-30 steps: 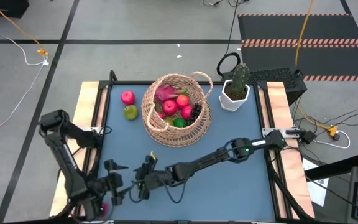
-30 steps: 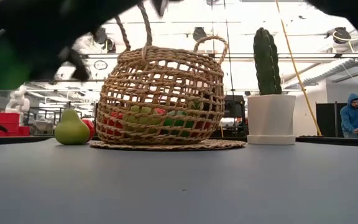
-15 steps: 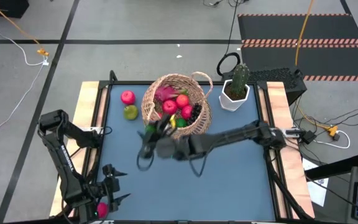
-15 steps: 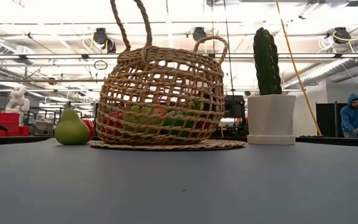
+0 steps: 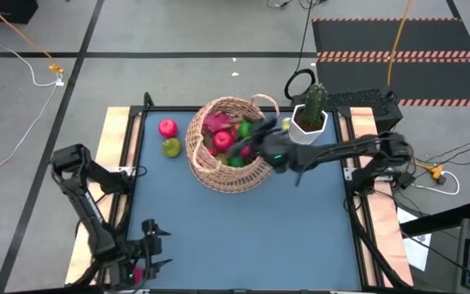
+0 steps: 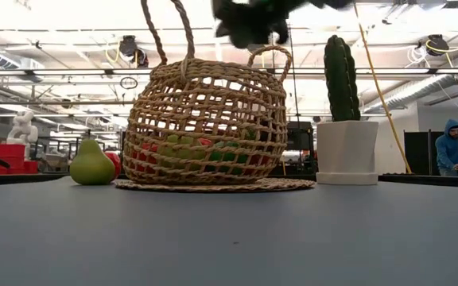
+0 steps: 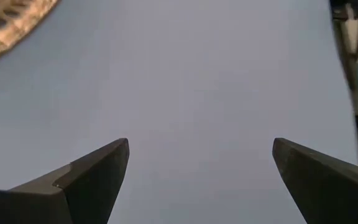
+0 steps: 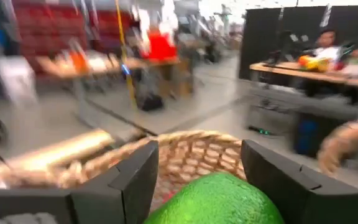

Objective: Build produce basket
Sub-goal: Put the lime into the brown basket, then put the tomato into the brown basket

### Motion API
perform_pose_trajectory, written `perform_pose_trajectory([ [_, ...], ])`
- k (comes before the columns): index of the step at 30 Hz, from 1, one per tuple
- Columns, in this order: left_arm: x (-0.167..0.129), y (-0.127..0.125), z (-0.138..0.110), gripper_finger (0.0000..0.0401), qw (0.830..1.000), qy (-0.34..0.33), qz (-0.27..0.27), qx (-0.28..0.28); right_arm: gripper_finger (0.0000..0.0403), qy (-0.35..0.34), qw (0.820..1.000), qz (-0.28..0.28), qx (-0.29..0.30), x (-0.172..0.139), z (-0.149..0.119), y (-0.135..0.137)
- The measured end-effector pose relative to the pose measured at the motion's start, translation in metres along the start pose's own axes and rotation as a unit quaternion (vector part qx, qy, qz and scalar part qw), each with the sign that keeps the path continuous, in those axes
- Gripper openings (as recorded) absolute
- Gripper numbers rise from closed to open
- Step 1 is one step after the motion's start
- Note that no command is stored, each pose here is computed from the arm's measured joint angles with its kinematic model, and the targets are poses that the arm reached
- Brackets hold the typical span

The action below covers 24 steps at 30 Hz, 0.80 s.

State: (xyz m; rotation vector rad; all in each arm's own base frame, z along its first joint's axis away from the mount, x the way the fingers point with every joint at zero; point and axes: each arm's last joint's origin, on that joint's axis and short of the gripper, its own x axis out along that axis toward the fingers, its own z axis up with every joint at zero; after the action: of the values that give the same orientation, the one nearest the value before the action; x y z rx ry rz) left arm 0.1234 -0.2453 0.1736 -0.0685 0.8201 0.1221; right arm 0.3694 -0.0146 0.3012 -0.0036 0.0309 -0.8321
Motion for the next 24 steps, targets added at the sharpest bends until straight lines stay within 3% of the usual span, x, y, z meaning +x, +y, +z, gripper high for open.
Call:
perform_pose_trajectory([
  [3, 0.013, 0.006, -0.002, 0.0399, 1.0, 0.018, -0.003, -0.015, 0.0232, -0.04, 0.995, 0.047, 0.072, -0.006, -0.011, -0.028],
  [6, 0.022, 0.012, 0.001, 0.0399, 0.998, 0.062, -0.002, -0.028, 0.0245, -0.036, 0.992, 0.092, 0.084, -0.006, -0.032, -0.045],
  [10, 0.035, 0.018, 0.016, 0.0399, 0.996, 0.079, -0.001, -0.048, 0.0267, -0.031, 0.99, 0.092, 0.098, -0.003, -0.045, -0.056],
  [16, 0.05, 0.025, 0.032, 0.0399, 0.993, 0.109, -0.022, -0.039, 0.0305, -0.017, 0.99, 0.101, 0.098, 0.0, -0.051, -0.057],
  [20, 0.047, 0.021, 0.026, 0.0399, 0.979, 0.188, -0.071, -0.037, 0.0316, -0.018, 0.984, 0.116, 0.137, -0.009, -0.046, -0.051],
  [24, 0.04, 0.015, 0.018, 0.0399, 0.975, 0.201, -0.088, -0.026, 0.0317, -0.005, 0.968, 0.154, 0.198, -0.026, -0.043, -0.034],
])
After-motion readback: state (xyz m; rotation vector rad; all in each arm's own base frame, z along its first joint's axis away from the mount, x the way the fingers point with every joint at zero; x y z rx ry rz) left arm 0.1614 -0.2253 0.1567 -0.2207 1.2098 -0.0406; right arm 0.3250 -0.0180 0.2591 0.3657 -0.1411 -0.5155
